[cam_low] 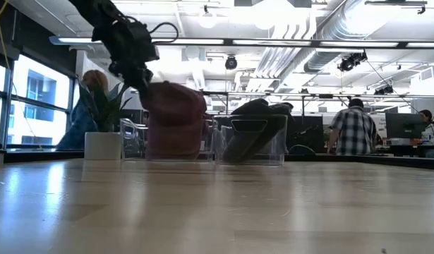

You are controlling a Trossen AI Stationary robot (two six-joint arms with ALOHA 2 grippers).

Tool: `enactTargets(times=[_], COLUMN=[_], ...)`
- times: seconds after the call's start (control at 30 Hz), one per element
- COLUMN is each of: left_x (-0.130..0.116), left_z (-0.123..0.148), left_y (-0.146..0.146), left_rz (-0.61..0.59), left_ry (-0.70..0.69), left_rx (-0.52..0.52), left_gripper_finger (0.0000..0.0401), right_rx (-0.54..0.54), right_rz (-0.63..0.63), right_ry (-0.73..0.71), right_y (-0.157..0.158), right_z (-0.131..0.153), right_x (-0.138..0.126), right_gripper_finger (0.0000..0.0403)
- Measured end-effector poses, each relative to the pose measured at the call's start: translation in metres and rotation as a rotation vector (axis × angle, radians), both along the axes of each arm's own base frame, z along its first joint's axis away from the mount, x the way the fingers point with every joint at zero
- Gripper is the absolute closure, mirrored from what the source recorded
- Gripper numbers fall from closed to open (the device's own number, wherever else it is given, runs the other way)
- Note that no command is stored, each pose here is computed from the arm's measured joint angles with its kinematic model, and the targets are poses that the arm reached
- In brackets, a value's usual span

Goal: Pick & Place hat
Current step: Put the red cap into the left transparent bin

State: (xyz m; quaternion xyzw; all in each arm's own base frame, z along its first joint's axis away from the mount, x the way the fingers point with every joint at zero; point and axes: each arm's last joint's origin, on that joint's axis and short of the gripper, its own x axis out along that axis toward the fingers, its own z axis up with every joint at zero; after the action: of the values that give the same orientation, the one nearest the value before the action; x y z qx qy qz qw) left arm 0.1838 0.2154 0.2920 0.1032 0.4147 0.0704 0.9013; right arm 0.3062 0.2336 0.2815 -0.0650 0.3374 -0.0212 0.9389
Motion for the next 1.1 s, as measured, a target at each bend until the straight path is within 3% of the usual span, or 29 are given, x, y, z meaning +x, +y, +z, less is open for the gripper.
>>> enactTargets(times=[0.27, 0.4, 0.57, 0.77, 0.87, 0.97, 1.1], left_x=[0.0, -0.002, 0.001, 0.007, 0.008, 0.01, 0.009], left_z=[-0.011, -0.006, -0.006, -0.012, -0.013, -0.012, -0.012], left_y=[-0.013, -0.018, -0.016, -0.002, -0.002, -0.005, -0.007], left_rz=[-0.118, -0.199, -0.259, -0.097, -0.081, -0.124, -0.128], left_ry=[0.166, 0.138, 0.132, 0.171, 0.158, 0.129, 0.133], left_rx=[-0.009, -0.059, -0.02, 0.013, -0.007, -0.024, -0.034], left_gripper_finger=[0.0243, 0.0299, 0.0389, 0.0367, 0.0357, 0.0355, 0.0355], right_rx=[0.0, -0.002, -0.003, -0.018, -0.101, -0.205, -0.242], right_rz=[0.01, 0.008, 0.007, 0.012, -0.014, -0.015, 0.035], right_ry=[0.0, -0.001, -0.002, -0.003, -0.02, 0.017, 0.076], right_y=[0.003, 0.003, 0.003, 0.002, -0.007, -0.03, -0.086], right_z=[0.0, 0.0, 0.0, 0.0, 0.001, 0.004, 0.017], right_x=[-0.002, -0.002, -0.002, -0.001, 0.004, 0.012, 0.035], right_gripper_finger=[0.0386, 0.0387, 0.0387, 0.0386, 0.0386, 0.0386, 0.0387])
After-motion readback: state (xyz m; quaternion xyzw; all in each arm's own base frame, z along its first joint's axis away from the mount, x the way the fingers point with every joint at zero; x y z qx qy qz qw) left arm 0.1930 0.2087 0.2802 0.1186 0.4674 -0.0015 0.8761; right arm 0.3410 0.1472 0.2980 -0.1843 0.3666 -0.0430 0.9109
